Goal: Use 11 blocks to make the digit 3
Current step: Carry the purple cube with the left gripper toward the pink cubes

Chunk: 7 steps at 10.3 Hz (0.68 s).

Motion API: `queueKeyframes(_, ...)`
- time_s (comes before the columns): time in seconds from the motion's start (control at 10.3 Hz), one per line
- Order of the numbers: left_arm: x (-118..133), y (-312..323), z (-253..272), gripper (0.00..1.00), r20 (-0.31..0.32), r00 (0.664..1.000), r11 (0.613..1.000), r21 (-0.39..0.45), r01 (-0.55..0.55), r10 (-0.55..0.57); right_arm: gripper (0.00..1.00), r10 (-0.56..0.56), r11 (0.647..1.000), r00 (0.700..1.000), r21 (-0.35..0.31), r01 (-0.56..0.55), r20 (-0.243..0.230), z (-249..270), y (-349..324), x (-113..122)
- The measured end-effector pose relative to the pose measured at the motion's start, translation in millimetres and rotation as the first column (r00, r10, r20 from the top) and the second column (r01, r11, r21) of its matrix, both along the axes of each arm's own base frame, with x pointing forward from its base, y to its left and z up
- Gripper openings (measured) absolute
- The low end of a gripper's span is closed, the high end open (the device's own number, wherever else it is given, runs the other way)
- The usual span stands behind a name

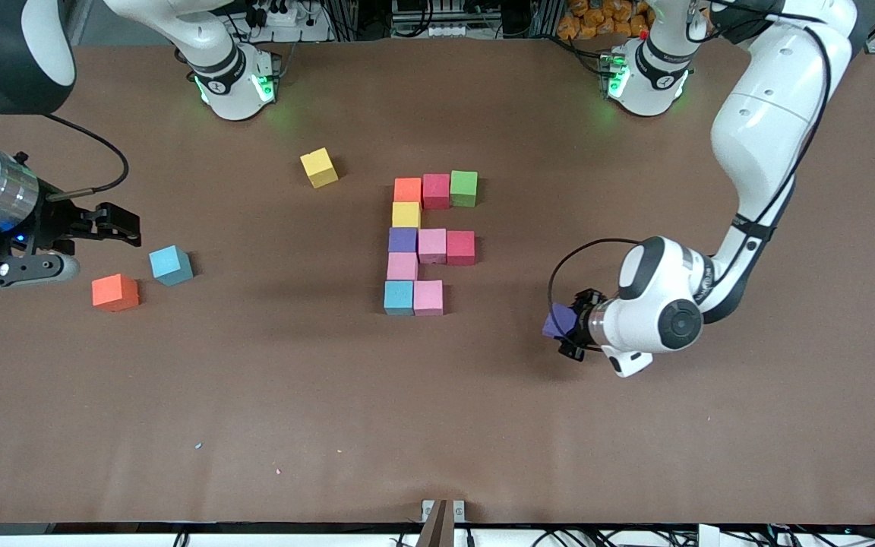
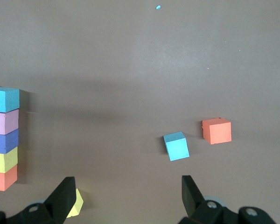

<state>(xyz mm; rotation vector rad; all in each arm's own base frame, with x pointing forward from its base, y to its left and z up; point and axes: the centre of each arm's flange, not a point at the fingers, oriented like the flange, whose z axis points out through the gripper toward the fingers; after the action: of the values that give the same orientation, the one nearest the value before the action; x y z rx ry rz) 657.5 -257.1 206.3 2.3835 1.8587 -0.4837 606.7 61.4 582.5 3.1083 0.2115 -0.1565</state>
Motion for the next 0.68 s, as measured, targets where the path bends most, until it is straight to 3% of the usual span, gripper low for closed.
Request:
queueKeyframes(0.29,-10.9,-42.4,-0.2,0.61,-0.025,0.990,0.990,0.020,-0.140,0.141,1.00,-0.001,1.000,1.000,0.000,0.001,0.000,0.0,-0.4,0.0)
queueKeyframes(0.49,-18.5,-69.7,6.0,0.61,-0.031,0.984,0.985,-0.002,-0.175,0.175,1.00,-0.001,1.000,1.000,0.000,0.001,0.000,0.0,-0.4,0.0)
queueKeyframes(0.68,-24.5,-96.5,9.8,0.61,0.014,0.984,0.983,-0.054,-0.175,0.176,1.00,-0.001,1.000,1.000,0.000,0.001,0.000,0.0,-0.5,0.1)
